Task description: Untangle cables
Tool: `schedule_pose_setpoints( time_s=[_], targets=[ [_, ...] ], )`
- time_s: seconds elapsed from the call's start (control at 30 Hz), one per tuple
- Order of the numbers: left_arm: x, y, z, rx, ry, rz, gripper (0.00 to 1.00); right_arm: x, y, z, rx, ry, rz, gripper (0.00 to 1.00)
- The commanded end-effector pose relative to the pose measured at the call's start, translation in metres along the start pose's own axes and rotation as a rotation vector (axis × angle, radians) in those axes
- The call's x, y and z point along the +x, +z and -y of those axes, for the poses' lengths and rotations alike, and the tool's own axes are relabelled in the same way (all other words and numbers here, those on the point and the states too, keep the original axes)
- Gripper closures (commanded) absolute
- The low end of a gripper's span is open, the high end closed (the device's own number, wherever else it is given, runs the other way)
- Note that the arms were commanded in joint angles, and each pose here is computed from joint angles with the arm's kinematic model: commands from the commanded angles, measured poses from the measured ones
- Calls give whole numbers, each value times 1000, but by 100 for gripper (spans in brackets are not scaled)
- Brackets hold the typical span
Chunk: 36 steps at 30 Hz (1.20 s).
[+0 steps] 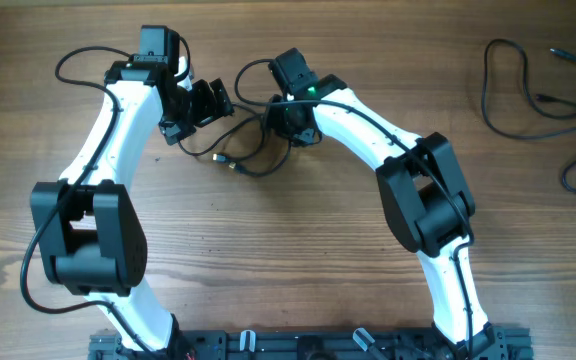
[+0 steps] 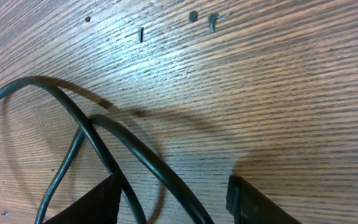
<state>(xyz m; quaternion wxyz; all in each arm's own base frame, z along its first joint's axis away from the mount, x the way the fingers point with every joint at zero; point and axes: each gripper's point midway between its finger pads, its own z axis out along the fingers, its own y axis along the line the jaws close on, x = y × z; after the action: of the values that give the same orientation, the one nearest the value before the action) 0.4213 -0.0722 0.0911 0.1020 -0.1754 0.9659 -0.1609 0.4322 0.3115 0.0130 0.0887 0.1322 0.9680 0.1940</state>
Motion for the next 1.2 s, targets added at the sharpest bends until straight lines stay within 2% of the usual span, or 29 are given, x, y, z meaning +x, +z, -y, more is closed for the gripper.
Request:
schedule_pose_setpoints(
  time_s=[0.0, 0.17, 0.3, 0.4, 0.53, 0.63, 0.73, 1.0, 1.1, 1.17],
  targets=[
    [-1, 3, 0, 9, -11, -8, 2, 8, 18, 8, 38, 8, -13, 43],
    [-8, 0, -10, 12, -93, 1, 3, 18, 23, 5, -8, -62, -80, 44],
    [-24, -11, -40, 37, -185, 16, 6, 13, 20, 7, -48, -77, -111, 44],
    [-32, -17, -65, 23, -187, 32, 15, 11, 18, 8, -69, -73, -127, 43],
    [-28, -9, -77, 5, -208, 24, 20, 13, 17, -3, -123, -135, -139, 43],
    [-21, 5, -82, 9, -214, 17, 33, 13, 17, -5, -128, -139, -135, 42],
    [-16, 15, -91, -17, -226, 16, 56, 13, 17, -5, -128, -140, -135, 40],
    [-10, 39, -101, -44, -232, -13, 58, 13, 17, -6, -133, -157, -133, 38],
    [-10, 43, -100, -43, -227, -13, 71, 13, 17, -8, -144, -168, -133, 30],
    [-9, 45, -98, -41, -220, -13, 80, 15, 17, -13, -160, -184, -133, 29]
  ],
)
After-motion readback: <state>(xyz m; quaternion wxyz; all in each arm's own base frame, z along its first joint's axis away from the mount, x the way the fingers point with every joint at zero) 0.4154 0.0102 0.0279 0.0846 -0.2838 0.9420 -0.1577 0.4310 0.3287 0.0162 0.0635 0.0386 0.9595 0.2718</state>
